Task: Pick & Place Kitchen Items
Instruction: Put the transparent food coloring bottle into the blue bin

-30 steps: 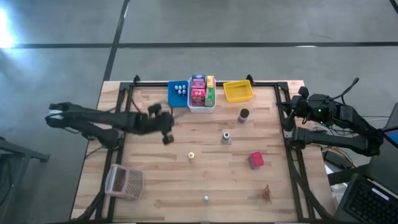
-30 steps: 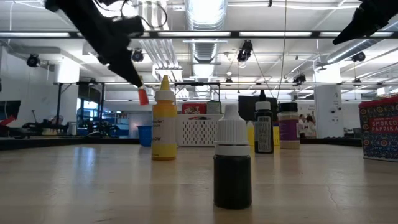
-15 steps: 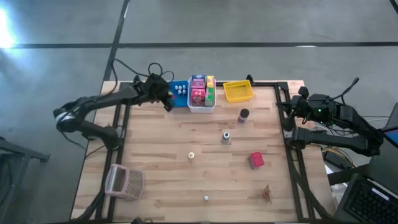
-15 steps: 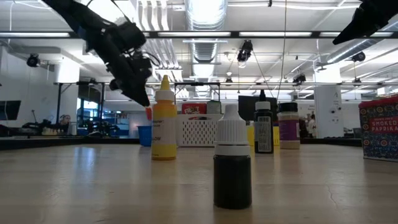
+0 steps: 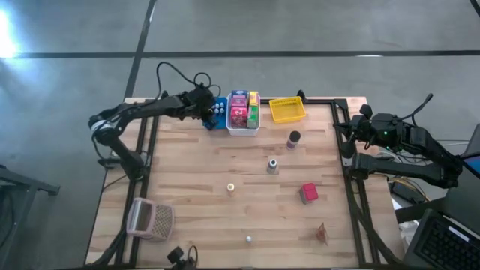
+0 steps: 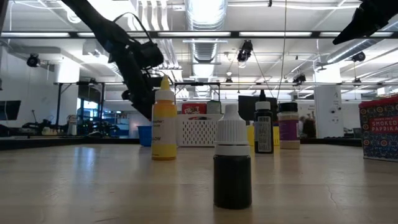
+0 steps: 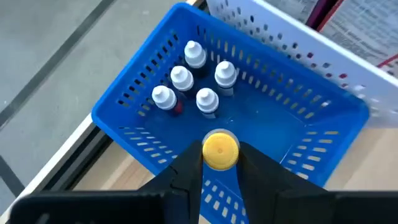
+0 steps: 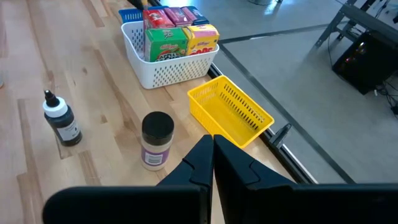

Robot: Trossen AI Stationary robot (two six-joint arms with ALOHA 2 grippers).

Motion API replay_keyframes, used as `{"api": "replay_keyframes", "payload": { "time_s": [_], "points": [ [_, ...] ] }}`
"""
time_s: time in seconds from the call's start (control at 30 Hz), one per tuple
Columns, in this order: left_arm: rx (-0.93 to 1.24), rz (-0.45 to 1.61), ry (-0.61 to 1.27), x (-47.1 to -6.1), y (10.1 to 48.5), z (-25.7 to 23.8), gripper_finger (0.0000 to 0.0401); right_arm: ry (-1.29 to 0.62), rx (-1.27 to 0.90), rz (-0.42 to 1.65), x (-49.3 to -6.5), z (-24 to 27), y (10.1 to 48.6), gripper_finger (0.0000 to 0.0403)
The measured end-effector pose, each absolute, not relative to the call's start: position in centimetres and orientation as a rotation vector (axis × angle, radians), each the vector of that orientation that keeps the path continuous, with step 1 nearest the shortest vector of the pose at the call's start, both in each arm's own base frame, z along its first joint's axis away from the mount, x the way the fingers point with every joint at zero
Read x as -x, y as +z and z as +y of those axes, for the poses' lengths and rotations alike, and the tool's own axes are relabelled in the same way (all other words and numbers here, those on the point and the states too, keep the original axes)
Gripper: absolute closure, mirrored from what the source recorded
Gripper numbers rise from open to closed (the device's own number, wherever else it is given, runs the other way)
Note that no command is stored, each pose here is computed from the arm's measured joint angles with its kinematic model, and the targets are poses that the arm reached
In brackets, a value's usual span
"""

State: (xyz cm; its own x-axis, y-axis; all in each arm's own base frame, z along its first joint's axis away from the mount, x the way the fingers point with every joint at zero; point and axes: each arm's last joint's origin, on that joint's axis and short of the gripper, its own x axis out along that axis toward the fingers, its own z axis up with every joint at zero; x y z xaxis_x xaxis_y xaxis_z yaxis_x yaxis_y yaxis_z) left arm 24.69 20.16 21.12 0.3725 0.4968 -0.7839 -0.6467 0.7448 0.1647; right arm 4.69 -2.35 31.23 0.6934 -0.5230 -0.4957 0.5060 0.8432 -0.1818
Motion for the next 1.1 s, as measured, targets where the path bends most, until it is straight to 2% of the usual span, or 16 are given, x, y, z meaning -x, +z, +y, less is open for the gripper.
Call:
{"api": "replay_keyframes", "payload": {
  "time_s": [0.77,1.1],
  "points": [
    [0.227,0.915,0.832,-25.2,17.8,23.6,0.0313,-0.574,0.032,0.563,-4.7,-2.4,31.2,0.0394],
    [0.239,0.929,0.832,-25.0,17.6,23.4,0.0281,-0.575,0.032,0.563,-4.7,-2.4,31.2,0.0394]
  ]
}}
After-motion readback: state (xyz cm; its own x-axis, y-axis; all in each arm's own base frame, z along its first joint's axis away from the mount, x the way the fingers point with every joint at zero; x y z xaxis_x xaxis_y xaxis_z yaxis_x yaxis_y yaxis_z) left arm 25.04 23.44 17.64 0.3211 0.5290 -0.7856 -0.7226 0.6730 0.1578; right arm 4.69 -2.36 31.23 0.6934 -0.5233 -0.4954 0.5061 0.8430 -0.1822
